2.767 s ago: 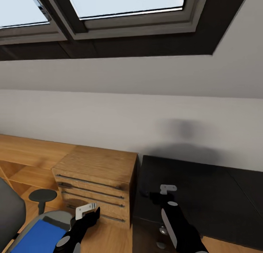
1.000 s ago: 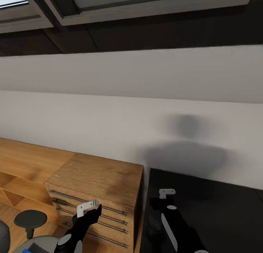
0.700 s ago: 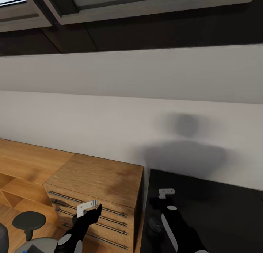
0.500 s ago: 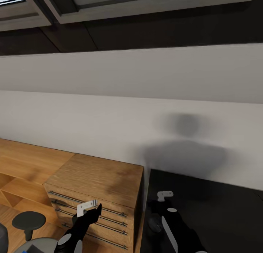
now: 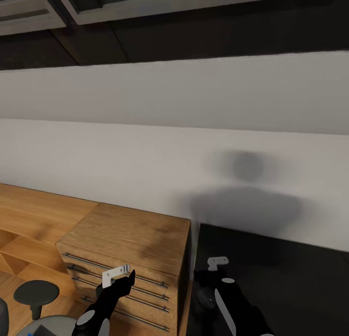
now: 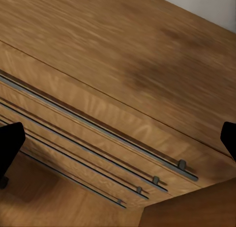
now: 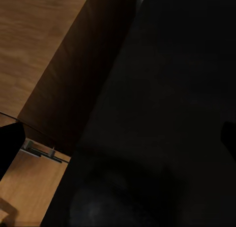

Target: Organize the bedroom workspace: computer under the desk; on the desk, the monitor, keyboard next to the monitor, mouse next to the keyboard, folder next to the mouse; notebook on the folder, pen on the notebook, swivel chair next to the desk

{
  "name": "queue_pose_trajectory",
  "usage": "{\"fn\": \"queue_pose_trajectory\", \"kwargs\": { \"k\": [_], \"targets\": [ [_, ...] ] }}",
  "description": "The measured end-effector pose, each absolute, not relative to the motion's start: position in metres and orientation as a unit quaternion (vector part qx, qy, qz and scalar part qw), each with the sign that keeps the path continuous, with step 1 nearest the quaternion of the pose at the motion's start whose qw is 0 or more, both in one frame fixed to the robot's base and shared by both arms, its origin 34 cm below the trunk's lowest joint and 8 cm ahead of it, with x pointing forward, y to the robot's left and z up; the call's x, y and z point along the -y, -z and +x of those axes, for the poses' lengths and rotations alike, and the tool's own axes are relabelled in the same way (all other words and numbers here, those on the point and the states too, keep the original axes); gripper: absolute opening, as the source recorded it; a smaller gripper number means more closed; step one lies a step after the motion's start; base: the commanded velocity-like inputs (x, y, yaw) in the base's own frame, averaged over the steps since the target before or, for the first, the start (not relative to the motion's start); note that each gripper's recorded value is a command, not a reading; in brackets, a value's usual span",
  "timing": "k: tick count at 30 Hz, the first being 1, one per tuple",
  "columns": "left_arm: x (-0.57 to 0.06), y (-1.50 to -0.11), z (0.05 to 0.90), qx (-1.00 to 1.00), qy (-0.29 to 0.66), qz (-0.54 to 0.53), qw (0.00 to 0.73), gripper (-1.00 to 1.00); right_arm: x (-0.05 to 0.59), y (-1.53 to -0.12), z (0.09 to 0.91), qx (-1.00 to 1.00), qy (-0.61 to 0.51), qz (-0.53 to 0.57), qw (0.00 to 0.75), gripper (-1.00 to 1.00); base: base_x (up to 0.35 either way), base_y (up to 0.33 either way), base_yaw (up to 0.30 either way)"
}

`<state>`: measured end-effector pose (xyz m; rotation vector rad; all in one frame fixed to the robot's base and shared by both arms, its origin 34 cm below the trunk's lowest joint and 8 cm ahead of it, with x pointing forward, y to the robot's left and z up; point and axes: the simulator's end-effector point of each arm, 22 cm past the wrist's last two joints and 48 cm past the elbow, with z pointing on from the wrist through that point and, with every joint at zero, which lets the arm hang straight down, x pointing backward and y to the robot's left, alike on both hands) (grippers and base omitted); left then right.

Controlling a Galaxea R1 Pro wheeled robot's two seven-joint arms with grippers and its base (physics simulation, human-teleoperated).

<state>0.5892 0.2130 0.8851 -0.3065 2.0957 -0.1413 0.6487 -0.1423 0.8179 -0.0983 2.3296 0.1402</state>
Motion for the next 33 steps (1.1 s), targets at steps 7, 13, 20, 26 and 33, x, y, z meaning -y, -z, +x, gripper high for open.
{"fn": "queue_pose_trajectory", "kwargs": {
  "k": [7, 13, 20, 26, 33],
  "targets": [
    [-0.213, -0.878, 0.591, -0.862, 0.058, -0.126, 0.487, 1.00, 0.142, -0.802, 0.642, -0.928, -0.055, -0.040, 0.367, 1.00, 0.000, 0.000, 0.000],
    [-0.213, -0.871, 0.593, -0.862, 0.058, -0.126, 0.487, 1.00, 0.142, -0.795, 0.643, -0.929, -0.054, -0.040, 0.365, 1.00, 0.000, 0.000, 0.000],
    [-0.213, -0.863, 0.594, -0.862, 0.058, -0.126, 0.487, 1.00, 0.142, -0.786, 0.643, -0.930, -0.054, -0.041, 0.361, 1.00, 0.000, 0.000, 0.000],
    [-0.213, -0.856, 0.595, -0.862, 0.058, -0.126, 0.487, 1.00, 0.142, -0.777, 0.642, -0.932, -0.055, -0.041, 0.355, 1.00, 0.000, 0.000, 0.000],
    [-0.213, -0.854, 0.595, -0.862, 0.058, -0.126, 0.487, 1.00, 0.141, -0.770, 0.636, -0.939, -0.055, -0.043, 0.336, 1.00, 0.000, 0.000, 0.000]
  ]
}}
